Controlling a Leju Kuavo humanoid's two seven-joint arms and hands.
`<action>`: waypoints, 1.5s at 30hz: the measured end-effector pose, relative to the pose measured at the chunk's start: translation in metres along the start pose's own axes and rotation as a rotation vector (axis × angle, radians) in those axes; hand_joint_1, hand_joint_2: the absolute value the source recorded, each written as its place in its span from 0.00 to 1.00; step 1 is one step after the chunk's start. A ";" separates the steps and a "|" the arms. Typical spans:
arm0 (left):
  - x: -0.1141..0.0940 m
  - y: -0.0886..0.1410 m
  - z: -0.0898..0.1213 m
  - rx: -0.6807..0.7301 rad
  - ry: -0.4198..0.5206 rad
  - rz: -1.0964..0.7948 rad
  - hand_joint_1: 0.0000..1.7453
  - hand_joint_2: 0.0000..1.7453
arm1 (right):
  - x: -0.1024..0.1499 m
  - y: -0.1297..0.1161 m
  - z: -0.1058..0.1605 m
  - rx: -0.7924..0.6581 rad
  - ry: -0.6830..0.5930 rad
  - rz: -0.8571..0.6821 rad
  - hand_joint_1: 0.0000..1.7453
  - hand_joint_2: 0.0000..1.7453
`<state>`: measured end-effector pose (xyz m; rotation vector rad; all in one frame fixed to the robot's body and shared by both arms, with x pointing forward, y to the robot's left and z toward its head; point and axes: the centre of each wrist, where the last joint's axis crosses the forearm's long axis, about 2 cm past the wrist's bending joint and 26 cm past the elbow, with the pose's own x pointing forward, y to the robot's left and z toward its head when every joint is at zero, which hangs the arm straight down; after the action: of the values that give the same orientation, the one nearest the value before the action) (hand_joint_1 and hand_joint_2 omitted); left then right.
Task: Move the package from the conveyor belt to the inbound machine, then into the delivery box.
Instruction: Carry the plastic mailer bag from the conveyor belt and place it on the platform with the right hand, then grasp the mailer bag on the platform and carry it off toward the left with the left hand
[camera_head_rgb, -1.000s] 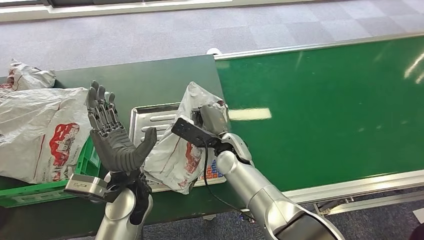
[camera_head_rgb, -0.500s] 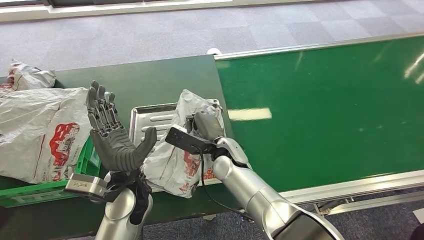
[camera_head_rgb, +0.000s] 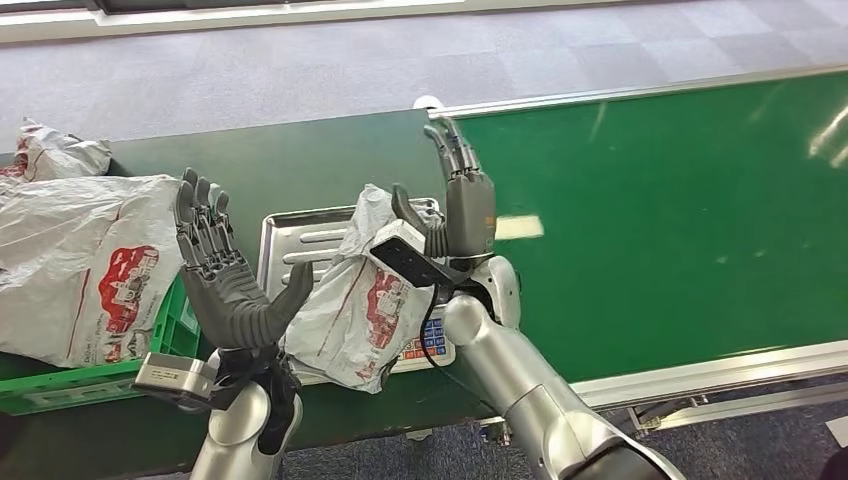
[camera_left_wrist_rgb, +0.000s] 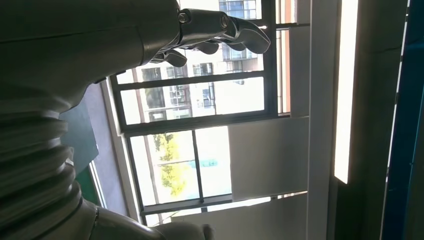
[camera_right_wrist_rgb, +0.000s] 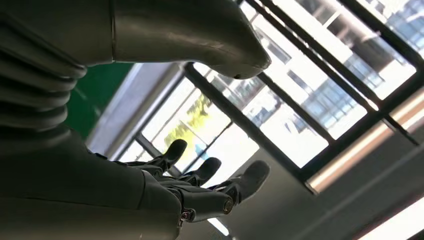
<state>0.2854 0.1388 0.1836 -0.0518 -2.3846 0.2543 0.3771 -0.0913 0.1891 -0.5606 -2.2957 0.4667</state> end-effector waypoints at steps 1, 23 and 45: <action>0.000 0.000 0.000 -0.002 0.000 -0.002 0.00 1.00 | 0.003 -0.009 -0.002 -0.047 -0.031 0.042 0.00 0.00; -0.025 -0.002 -0.008 -0.300 0.148 -0.469 0.00 1.00 | 0.035 -0.189 0.012 -0.875 -0.251 0.150 0.00 0.00; -0.117 0.002 -0.037 -1.160 0.482 -0.916 0.25 1.00 | 0.051 -0.197 0.017 -0.891 -0.307 0.163 0.00 0.00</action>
<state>0.3967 0.1341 0.1312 0.3819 -1.5579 -1.3810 0.2813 -0.2334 0.2998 -1.1662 -2.7027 -0.4806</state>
